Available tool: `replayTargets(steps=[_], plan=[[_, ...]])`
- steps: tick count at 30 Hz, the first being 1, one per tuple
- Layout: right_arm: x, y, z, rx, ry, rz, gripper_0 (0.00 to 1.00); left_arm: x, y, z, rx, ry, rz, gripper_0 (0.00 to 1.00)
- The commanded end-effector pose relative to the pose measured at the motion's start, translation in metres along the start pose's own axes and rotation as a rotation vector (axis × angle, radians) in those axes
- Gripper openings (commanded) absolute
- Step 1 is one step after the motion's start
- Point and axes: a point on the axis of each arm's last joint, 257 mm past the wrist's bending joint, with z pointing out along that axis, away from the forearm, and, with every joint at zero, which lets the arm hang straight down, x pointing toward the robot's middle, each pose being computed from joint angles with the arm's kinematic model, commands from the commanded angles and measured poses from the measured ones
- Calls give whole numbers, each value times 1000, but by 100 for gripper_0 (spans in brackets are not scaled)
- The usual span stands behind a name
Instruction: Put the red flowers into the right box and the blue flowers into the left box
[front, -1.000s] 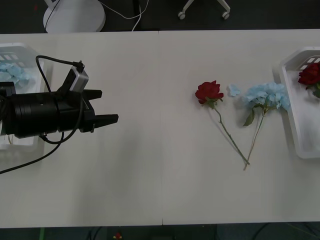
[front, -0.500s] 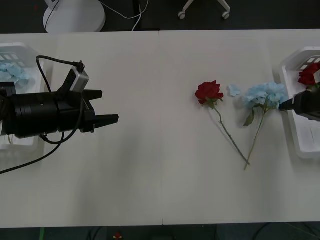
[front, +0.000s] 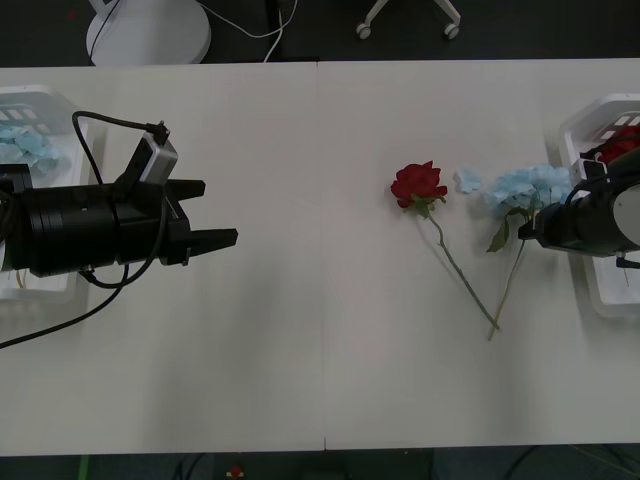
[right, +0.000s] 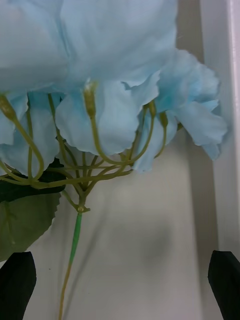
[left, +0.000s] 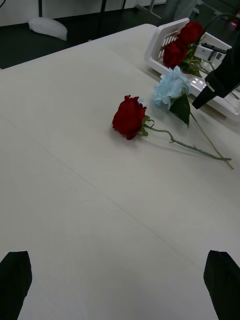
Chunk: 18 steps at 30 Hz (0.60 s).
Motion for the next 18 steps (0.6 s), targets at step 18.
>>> replayTargets(steps=[18], plan=[[5, 54, 27, -26, -11, -11, 94, -14, 0, -2, 2, -21, 4, 100]])
